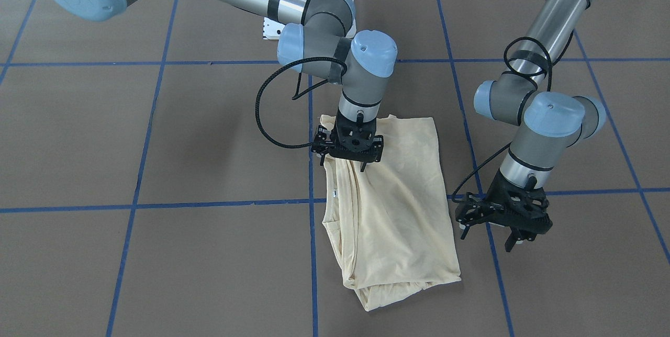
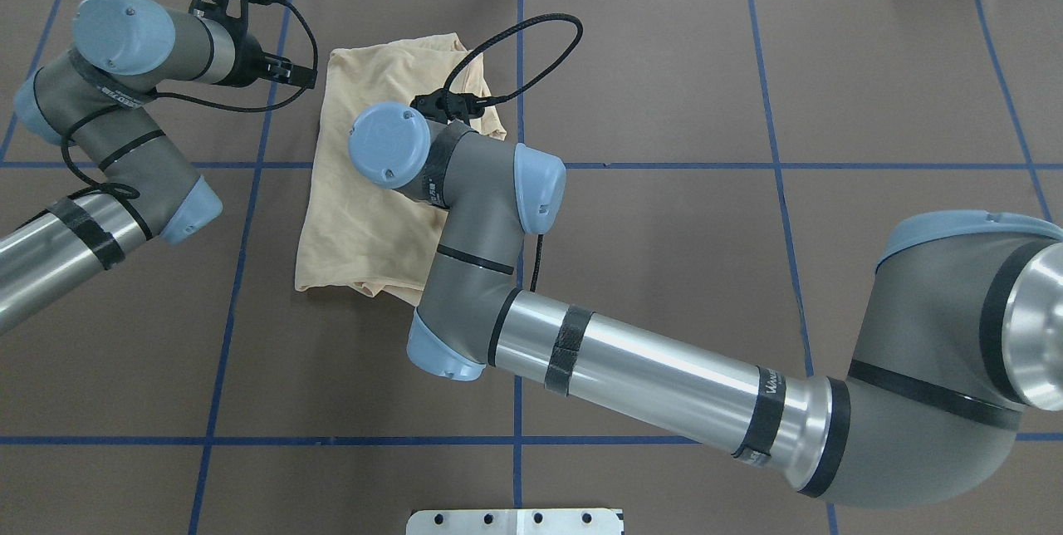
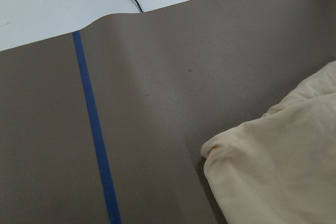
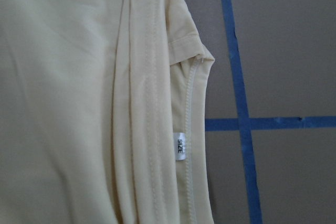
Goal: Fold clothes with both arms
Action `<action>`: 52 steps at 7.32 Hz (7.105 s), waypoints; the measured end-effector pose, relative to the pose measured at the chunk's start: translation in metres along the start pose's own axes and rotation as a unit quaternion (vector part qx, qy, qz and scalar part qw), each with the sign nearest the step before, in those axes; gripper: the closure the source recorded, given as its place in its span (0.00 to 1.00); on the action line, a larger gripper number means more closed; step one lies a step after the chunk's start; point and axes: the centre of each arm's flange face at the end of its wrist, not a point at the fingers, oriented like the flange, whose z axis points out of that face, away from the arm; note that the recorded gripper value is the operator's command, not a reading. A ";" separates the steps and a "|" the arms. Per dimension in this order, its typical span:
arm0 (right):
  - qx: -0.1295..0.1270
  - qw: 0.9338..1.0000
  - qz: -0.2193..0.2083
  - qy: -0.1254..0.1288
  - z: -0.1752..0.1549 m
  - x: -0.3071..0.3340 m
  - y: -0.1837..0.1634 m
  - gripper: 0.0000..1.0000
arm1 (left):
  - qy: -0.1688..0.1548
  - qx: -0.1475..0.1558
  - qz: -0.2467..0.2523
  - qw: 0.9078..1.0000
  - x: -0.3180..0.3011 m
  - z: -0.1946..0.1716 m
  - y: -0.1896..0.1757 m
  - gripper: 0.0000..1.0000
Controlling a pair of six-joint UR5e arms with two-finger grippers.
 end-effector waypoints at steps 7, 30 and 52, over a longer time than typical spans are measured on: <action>-0.003 0.992 -0.110 0.064 0.016 0.014 0.004 0.01 | 0.003 0.003 -0.009 1.000 0.003 -0.002 -0.002 0.00; 0.043 0.987 0.135 -0.080 0.011 0.025 0.061 1.00 | 0.012 0.007 -0.013 1.000 -0.004 -0.006 0.018 0.00; 0.071 0.988 0.078 -0.110 -0.055 0.242 0.161 0.00 | 0.137 -0.157 -0.249 0.946 0.282 -0.166 0.253 0.28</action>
